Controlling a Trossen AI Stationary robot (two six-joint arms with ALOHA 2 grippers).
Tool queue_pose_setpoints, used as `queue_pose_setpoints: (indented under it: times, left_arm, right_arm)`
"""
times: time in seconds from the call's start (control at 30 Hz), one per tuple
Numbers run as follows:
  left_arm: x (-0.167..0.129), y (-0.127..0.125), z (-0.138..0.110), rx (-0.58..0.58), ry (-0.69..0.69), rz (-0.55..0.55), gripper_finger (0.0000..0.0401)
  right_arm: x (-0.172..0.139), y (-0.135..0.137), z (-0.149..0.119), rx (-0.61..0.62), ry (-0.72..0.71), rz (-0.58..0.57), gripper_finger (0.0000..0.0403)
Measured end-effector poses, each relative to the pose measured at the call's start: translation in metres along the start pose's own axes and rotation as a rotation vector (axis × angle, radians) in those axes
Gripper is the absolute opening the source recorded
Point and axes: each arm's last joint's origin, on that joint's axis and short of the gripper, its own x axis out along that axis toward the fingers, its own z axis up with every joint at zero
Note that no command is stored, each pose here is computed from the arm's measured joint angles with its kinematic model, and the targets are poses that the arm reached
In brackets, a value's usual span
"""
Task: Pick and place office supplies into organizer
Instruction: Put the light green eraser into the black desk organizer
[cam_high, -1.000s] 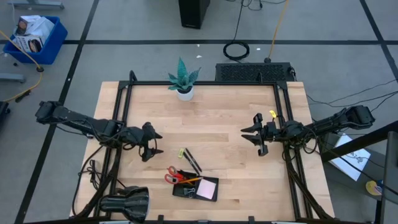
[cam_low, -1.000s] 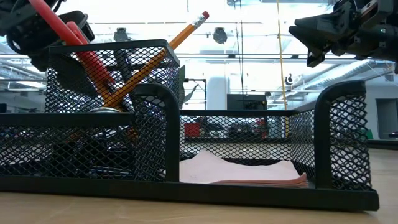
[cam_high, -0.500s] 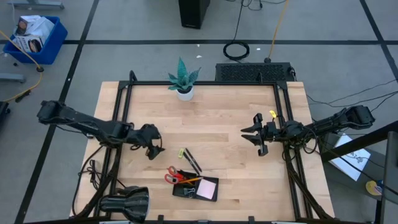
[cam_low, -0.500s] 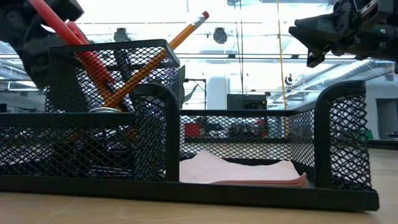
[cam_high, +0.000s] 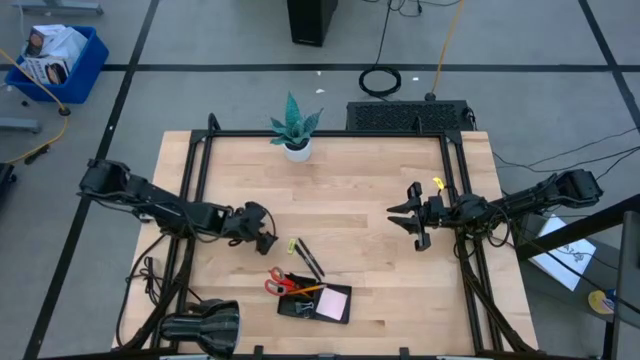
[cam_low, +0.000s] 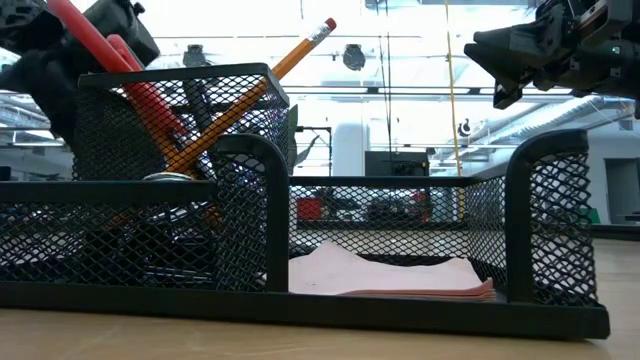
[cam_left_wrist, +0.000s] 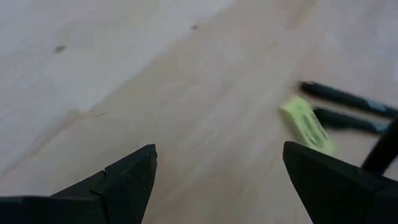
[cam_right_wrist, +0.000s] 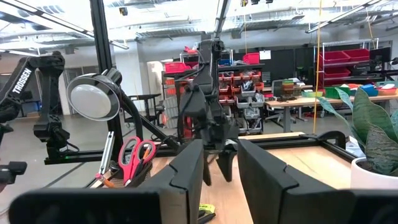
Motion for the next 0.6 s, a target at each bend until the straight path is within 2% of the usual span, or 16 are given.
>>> queue_pose_setpoints:
  times: [0.17,0.4,0.6]
  left_arm:
    - [0.001,-0.002,0.005,-0.054,-0.053,-0.018,0.0351]
    - [0.001,-0.001,0.003,-0.147,0.035,-0.026,0.0351]
    - [-0.005,-0.017,0.014,-0.146,0.088,0.113,0.0351]
  right_arm:
    - [0.000,0.000,0.000,0.000,0.000,0.000,0.0091]
    - [0.000,0.000,0.000,0.000,0.003,0.000,0.0091]
    - [0.000,0.000,0.000,0.000,0.003,0.000,0.0091]
